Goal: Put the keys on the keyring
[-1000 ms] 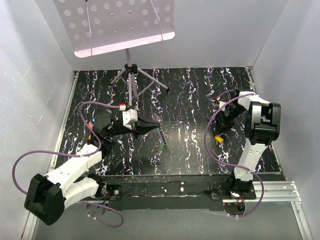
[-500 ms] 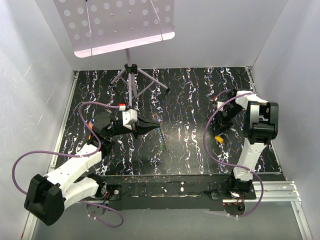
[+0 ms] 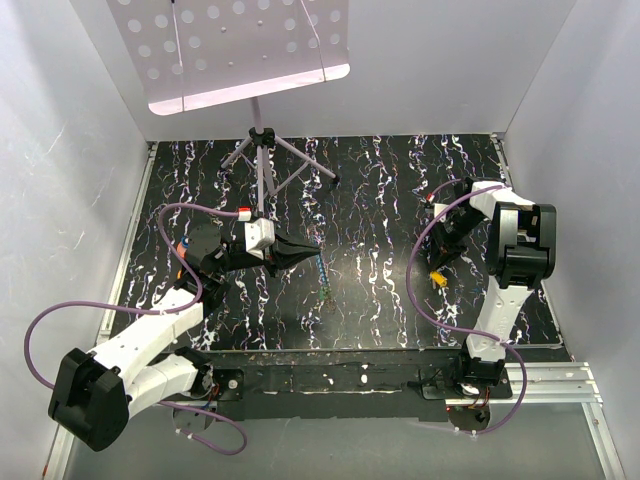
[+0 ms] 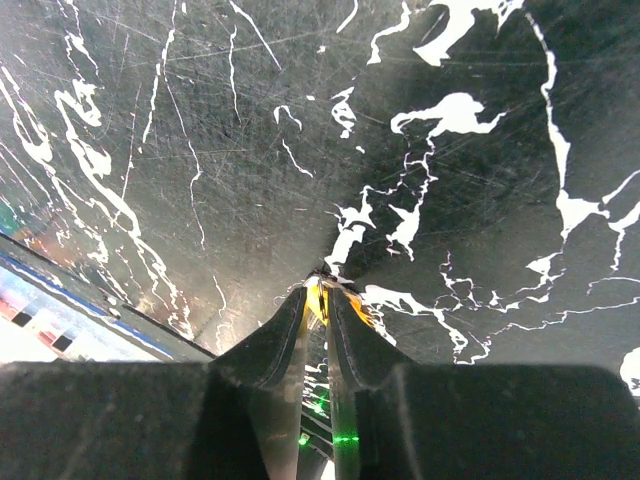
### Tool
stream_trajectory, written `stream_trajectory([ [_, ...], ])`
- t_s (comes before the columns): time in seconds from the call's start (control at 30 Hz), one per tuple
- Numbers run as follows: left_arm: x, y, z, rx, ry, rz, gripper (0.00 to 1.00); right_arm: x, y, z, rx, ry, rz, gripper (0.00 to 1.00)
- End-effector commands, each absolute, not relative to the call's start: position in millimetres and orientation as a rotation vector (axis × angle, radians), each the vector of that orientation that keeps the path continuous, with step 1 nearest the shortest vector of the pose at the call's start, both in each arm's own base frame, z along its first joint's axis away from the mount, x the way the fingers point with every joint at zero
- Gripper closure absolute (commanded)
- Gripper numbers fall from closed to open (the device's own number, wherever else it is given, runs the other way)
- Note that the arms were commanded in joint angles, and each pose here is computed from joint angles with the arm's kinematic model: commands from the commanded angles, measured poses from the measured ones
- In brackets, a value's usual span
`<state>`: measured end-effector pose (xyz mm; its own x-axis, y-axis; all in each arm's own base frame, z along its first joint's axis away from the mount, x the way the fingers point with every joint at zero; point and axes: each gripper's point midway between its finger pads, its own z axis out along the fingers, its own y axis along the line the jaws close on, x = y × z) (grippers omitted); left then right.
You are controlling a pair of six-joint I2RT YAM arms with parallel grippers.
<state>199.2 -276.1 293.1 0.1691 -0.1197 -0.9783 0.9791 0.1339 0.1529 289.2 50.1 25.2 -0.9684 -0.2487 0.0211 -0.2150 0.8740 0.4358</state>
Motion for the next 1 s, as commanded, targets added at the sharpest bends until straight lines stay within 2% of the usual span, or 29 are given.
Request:
stream_trajectory([
  [0.0,197.4,-272.4,324.7,1.093,0.954,-1.008,1.0,292.5,50.7,28.7,0.373,-2.962,-0.652,0.8],
  [0.37,197.5,-272.6,323.9,1.094,0.957,-1.01,1.0,290.9,51.3,26.9,0.381,-2.959,-0.625,0.83],
  [0.6,197.3,-272.6,323.6,1.096,0.957,-1.011,1.0,291.4,51.3,27.2,0.383,-2.962,-0.625,0.9],
  [0.73,197.0,-272.5,324.0,1.096,0.955,-1.01,1.0,291.4,51.2,27.3,0.385,-2.963,-0.625,0.98],
  [0.97,196.7,-271.9,324.6,1.097,0.952,-1.004,1.0,291.6,55.5,29.6,0.41,-2.971,-0.67,0.99],
])
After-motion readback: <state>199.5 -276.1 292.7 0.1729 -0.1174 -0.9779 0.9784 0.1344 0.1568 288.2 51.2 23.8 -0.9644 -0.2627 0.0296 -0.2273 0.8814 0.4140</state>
